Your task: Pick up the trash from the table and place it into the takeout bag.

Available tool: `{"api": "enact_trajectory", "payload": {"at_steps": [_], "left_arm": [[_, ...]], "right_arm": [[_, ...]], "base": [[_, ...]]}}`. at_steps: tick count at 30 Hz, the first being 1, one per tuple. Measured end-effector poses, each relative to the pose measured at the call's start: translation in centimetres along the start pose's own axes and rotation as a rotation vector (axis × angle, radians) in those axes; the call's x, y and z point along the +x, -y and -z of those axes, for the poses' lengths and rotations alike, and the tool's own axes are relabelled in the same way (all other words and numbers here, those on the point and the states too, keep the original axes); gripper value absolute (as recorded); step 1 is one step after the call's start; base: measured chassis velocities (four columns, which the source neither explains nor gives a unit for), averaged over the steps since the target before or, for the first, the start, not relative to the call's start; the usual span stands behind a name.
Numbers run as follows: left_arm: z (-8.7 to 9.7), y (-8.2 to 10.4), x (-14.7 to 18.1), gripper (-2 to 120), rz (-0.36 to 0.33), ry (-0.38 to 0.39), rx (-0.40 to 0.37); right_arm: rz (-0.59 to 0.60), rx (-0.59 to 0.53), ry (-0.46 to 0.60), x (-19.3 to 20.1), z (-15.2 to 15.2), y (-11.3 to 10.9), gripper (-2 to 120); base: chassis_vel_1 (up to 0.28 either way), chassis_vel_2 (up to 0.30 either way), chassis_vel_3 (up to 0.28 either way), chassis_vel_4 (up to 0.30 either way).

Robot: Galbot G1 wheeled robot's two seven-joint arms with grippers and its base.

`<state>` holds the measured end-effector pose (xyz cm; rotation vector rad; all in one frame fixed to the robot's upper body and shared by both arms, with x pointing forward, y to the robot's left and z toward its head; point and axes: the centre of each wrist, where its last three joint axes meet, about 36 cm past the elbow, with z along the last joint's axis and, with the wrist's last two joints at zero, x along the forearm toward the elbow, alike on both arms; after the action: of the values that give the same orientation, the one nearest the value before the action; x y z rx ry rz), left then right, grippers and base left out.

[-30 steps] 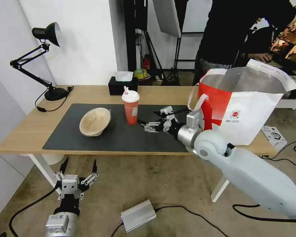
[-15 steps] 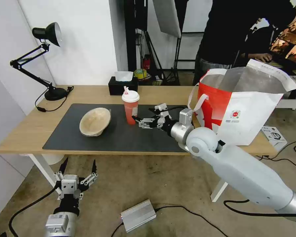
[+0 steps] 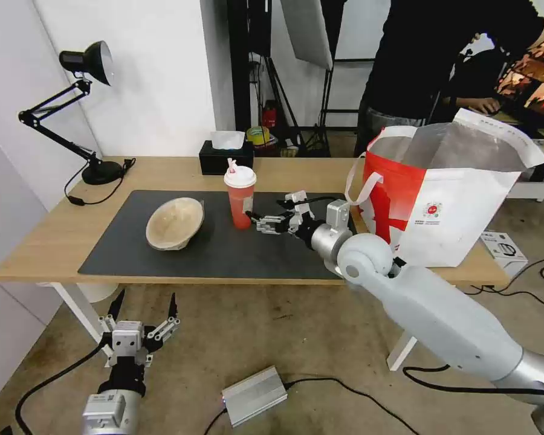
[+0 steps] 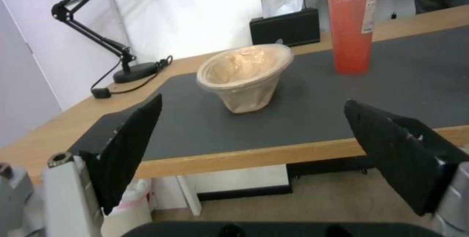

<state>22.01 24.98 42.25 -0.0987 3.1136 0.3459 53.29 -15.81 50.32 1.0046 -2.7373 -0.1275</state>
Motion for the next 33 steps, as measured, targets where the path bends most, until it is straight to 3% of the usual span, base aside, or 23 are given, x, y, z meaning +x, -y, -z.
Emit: {"api": "enact_trajectory", "payload": {"at_steps": [11, 33], "left_arm": [[-0.4, 0.0, -0.1, 100, 0.000, -0.009, -0.001], [-1.1, 0.1, -0.4, 100, 0.000, -0.014, 0.010]], "right_arm": [[-0.037, -0.019, 0.002, -2.0, -1.0, 1.7, 100], [-0.025, 0.008, 0.025, -4.7, -1.8, 1.8, 100]], "base": [[0.000, 0.000, 0.000, 0.000], [0.000, 0.000, 0.000, 0.000]]}}
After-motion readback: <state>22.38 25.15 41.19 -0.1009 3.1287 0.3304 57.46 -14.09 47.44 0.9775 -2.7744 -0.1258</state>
